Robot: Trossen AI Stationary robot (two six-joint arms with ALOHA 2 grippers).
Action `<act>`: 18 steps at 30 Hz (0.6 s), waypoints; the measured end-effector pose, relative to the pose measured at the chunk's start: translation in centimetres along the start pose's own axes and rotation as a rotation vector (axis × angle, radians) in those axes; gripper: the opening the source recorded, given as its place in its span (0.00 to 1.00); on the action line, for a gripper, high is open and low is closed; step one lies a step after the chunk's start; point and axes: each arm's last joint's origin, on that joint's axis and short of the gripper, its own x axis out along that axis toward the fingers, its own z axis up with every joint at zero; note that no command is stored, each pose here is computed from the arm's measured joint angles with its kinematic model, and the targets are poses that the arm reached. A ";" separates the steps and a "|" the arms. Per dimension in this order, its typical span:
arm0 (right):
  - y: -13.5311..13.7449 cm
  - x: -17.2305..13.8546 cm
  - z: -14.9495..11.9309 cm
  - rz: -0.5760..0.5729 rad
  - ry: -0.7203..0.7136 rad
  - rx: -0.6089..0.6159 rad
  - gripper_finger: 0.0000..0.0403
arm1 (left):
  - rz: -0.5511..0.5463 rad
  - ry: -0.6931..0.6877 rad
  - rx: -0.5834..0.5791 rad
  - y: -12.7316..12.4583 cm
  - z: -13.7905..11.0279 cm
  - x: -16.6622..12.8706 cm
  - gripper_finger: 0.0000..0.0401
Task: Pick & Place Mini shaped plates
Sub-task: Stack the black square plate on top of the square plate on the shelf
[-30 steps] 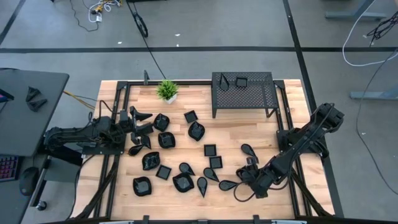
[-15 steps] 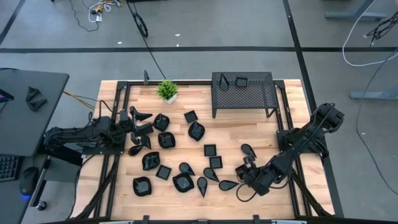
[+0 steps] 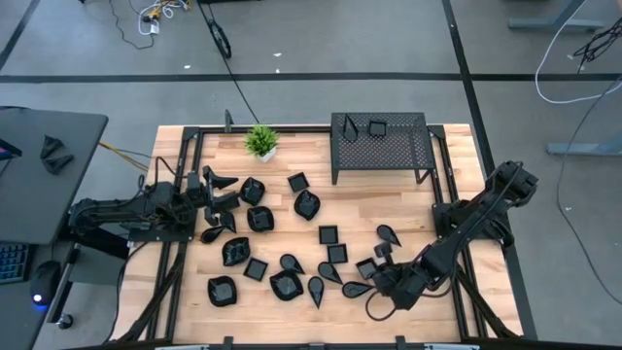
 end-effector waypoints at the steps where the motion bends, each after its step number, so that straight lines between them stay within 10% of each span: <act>1: -0.2 -0.3 0.6 -0.012 -0.005 -0.001 0.05 | 0.000 0.000 0.000 0.0 0.0 0.0 0.63; 9: -3.8 -4.2 6.1 -0.210 -0.094 -0.051 0.02 | 0.000 0.000 0.000 0.0 0.0 0.0 0.63; 18: -14.3 -7.2 6.5 -0.440 0.016 -0.056 0.03 | 0.000 0.000 -0.001 0.0 0.0 0.0 0.63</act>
